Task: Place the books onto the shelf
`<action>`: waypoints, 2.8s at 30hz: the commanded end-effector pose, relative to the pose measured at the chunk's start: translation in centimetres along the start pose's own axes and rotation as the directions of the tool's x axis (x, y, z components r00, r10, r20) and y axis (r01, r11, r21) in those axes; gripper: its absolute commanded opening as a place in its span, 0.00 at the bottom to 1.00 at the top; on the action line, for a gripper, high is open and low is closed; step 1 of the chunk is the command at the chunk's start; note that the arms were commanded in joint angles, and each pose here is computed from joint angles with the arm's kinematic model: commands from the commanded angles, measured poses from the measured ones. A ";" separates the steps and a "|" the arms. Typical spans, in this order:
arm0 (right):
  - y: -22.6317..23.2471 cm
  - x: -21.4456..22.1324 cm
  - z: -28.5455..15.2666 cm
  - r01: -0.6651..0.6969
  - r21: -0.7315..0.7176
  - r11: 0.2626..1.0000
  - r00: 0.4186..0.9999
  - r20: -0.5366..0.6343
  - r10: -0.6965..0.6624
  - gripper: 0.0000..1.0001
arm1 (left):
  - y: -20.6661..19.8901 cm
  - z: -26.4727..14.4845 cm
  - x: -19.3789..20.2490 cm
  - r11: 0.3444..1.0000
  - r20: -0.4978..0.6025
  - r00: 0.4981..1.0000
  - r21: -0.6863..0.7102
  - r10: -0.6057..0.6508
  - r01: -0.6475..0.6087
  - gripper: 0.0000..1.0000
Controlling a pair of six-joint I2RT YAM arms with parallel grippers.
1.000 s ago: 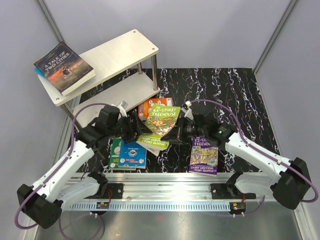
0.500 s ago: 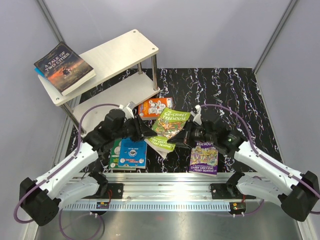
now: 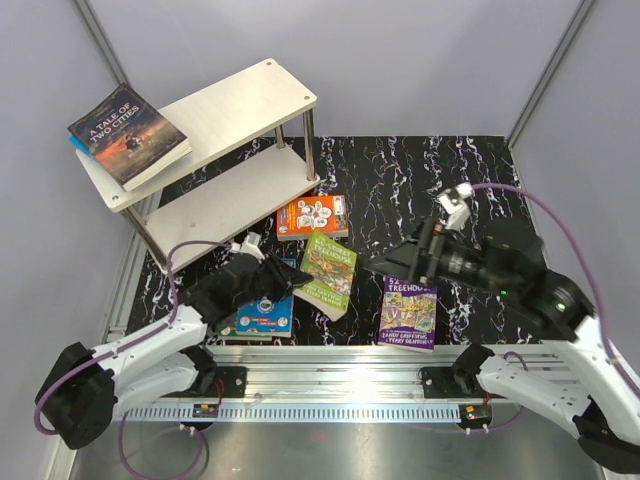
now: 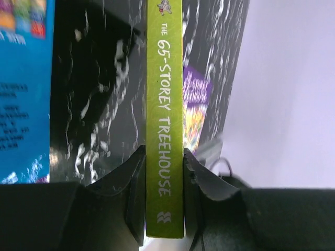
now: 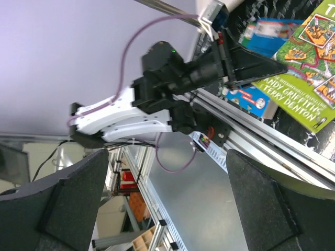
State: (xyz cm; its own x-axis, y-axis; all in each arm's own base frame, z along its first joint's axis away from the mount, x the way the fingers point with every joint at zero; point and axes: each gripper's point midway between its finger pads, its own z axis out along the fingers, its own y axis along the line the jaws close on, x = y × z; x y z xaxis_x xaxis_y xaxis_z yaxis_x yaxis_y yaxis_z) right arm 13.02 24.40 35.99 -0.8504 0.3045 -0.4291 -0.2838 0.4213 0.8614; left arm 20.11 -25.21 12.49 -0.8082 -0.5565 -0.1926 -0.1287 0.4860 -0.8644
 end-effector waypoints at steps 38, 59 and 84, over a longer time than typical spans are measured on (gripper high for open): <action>-0.7 -2.8 -5.9 0.494 0.275 0.825 0.869 -0.172 -0.463 1.00 | -9.3 4.4 -29.9 0.819 0.753 0.412 0.573 -0.514 -0.026 0.00; -2.0 -4.3 -5.5 0.487 0.359 0.796 0.871 -0.135 -0.472 1.00 | -5.8 11.9 -31.9 0.898 0.631 0.655 0.400 -0.416 0.185 0.00; -1.9 -4.2 -6.6 0.446 0.370 0.815 0.889 -0.081 -0.450 1.00 | -3.2 10.6 -29.2 0.961 0.519 0.819 0.243 -0.244 0.132 0.00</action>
State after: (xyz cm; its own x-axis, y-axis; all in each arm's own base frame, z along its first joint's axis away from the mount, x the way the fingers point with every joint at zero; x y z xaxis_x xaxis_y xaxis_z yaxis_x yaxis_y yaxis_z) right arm 13.65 16.67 37.31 -0.6859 -0.0184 -0.7274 -0.4537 0.7923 0.4078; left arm 50.40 -14.37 11.34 -0.1923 -0.9695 -0.1522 -0.2363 0.1963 -0.9517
